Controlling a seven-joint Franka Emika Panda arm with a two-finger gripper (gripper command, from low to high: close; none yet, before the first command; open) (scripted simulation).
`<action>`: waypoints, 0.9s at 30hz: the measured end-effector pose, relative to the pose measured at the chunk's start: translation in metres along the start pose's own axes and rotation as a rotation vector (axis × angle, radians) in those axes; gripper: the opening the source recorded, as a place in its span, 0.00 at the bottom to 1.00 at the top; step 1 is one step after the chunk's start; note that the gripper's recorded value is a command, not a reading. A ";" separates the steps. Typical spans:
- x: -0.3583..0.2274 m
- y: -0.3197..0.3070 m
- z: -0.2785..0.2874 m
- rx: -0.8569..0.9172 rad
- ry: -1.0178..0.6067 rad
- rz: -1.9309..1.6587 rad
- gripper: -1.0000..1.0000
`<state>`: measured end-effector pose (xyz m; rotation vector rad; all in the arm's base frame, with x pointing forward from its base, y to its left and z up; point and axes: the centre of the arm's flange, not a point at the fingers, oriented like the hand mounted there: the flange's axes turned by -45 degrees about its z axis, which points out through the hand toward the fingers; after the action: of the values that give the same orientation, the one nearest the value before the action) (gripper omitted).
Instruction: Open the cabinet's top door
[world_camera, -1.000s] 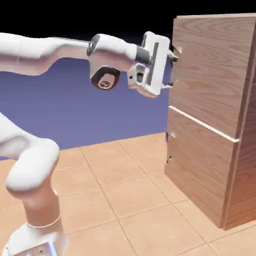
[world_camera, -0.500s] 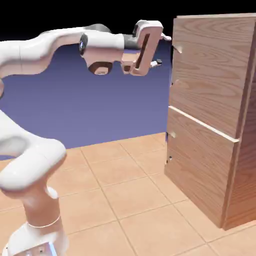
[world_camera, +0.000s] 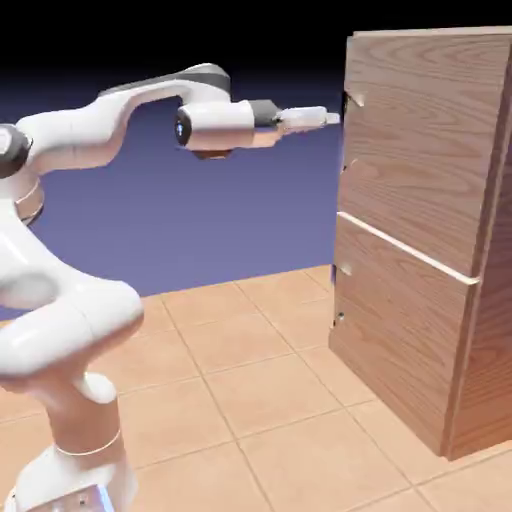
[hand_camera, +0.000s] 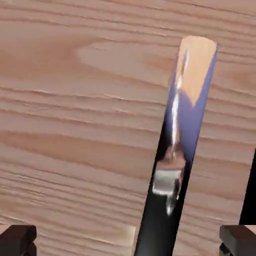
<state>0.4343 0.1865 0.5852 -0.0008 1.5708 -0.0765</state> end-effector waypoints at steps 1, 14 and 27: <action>0.007 0.005 0.004 -0.002 0.000 0.049 0.50; 0.008 -0.013 0.016 -0.109 -0.002 0.049 0.00; 0.012 -0.092 -0.085 -0.441 -0.010 0.047 0.00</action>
<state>0.3450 0.0982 0.5779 -0.3097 1.5495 0.3073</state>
